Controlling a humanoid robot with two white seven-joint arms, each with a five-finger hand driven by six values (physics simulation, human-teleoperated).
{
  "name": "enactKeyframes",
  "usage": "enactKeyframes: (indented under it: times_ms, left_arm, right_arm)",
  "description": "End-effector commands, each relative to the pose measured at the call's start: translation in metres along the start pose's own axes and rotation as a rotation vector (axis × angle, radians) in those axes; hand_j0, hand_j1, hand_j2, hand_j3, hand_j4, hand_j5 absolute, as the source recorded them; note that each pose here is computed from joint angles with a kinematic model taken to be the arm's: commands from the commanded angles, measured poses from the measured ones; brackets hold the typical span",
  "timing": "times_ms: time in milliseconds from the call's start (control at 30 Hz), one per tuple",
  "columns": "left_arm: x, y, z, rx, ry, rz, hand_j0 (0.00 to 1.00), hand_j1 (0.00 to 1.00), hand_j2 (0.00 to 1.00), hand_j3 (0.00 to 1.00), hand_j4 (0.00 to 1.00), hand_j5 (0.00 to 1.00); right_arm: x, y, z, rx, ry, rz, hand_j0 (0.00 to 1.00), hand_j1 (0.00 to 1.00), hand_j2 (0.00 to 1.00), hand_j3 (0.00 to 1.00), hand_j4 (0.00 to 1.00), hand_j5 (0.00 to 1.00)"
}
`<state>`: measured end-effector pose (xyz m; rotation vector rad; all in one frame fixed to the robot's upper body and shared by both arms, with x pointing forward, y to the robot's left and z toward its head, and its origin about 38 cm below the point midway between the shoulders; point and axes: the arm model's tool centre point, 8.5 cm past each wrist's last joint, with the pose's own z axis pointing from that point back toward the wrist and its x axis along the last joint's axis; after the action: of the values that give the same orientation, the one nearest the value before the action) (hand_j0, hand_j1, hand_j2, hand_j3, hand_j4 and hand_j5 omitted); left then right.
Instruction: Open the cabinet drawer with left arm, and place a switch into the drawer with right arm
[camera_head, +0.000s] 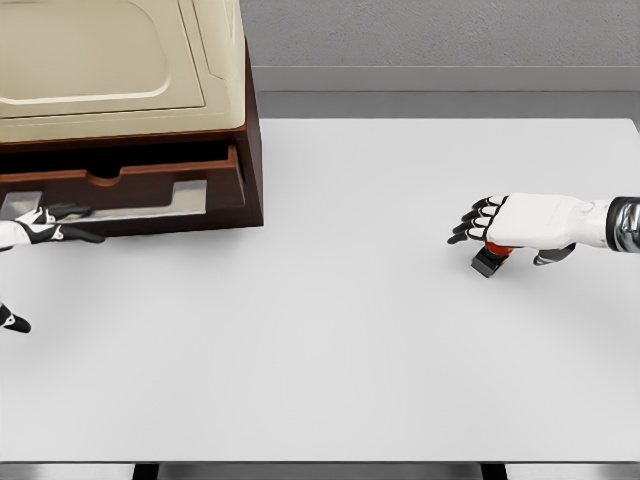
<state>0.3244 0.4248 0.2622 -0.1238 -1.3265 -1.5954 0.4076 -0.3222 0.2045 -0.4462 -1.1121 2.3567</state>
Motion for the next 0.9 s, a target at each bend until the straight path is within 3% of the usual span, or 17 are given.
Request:
enactKeyframes:
  times_ms: [0, 500, 700, 867]
  left_arm:
    - [0.002, 0.0, 0.002, 0.0, -0.007, 0.005, 1.0, 1.0, 1.0, 1.0, 1.0, 1.0]
    - [-0.004, -0.01, 0.018, -0.026, 0.042, 0.07, 1.0, 1.0, 1.0, 1.0, 1.0, 1.0]
    - [-0.005, -0.011, 0.023, -0.035, 0.06, 0.074, 1.0, 1.0, 1.0, 1.0, 1.0, 1.0]
    - [-0.007, -0.014, 0.028, -0.041, 0.075, 0.094, 1.0, 1.0, 1.0, 1.0, 1.0, 1.0]
  right_arm:
    - [0.0, 0.0, 0.0, -0.002, 0.0, -0.004, 1.0, 1.0, 1.0, 1.0, 1.0, 1.0]
    - [0.001, 0.004, 0.002, 0.013, -0.001, -0.003, 0.99, 0.99, 0.99, 0.99, 0.99, 0.99]
    - [0.002, 0.007, 0.001, 0.018, -0.004, -0.01, 0.86, 0.86, 0.86, 0.86, 0.86, 0.86]
    - [0.001, 0.007, 0.001, 0.017, -0.003, -0.01, 0.88, 0.88, 0.88, 0.88, 0.88, 0.88]
